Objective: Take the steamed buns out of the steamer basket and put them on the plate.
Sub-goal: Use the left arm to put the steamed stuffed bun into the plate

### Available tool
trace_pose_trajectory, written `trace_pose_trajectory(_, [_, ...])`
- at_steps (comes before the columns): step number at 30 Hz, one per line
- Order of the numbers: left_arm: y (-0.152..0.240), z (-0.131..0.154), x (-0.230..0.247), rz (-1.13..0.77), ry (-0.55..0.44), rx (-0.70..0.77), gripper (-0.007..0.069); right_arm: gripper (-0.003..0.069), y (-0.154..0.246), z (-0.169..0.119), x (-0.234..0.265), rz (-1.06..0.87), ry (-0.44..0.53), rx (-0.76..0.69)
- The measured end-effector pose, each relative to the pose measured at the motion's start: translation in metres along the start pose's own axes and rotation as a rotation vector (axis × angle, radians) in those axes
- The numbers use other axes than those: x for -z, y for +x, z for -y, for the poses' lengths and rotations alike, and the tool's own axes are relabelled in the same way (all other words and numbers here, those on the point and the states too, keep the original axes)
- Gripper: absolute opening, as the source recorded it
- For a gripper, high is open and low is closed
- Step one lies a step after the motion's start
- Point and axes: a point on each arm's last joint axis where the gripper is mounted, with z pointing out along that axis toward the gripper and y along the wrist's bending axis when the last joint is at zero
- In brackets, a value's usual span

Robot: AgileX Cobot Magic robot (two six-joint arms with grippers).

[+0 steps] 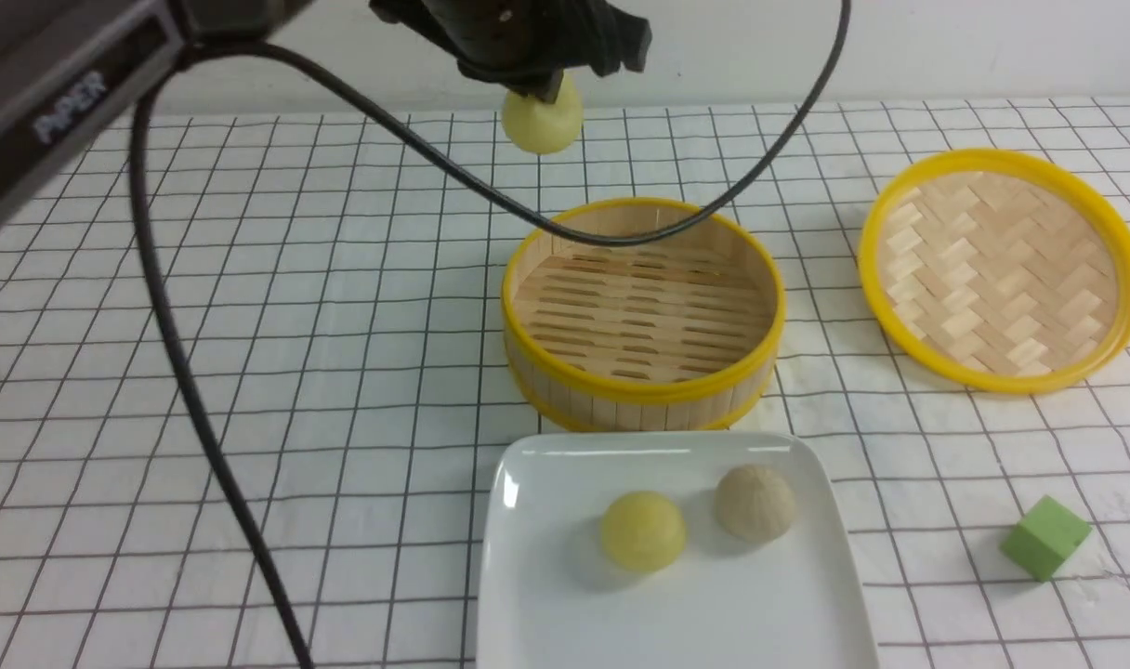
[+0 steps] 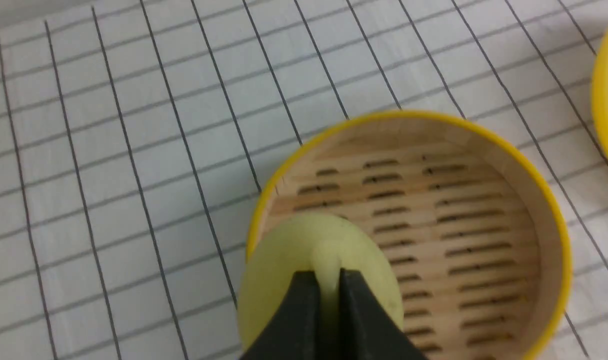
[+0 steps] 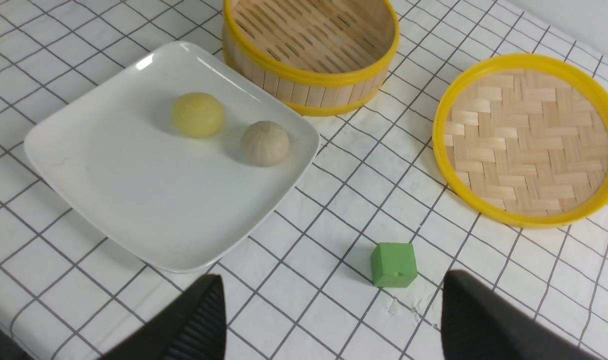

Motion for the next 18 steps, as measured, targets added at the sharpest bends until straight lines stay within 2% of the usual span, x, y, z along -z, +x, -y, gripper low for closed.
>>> trace_pose_trajectory(1, [0.001,0.0,0.001,-0.008,0.005,0.003,0.003,0.0558,0.0,0.0,0.0,0.0,0.0,0.0])
trace_pose_trajectory(3, [0.011,0.008,0.007,-0.121,0.077,0.035,0.003,0.0558,0.0,0.0,0.0,0.0,0.0,0.0])
trace_pose_trajectory(7, [0.025,0.035,0.004,-0.213,0.193,0.029,0.003,0.0558,0.002,0.0,-0.004,-0.014,-0.003,-0.001])
trace_pose_trajectory(9, [0.036,0.049,-0.001,-0.255,0.215,0.006,0.003,0.0558,0.003,0.0,-0.006,-0.022,-0.005,-0.002])
trace_pose_trajectory(13, [0.064,0.063,-0.021,-0.37,0.199,-0.035,0.003,0.0558,0.006,-0.001,-0.01,-0.038,-0.01,-0.004])
trace_pose_trajectory(18, [0.097,0.06,-0.035,-0.48,0.131,-0.083,0.003,0.0558,0.01,-0.002,-0.015,-0.056,-0.029,-0.011])
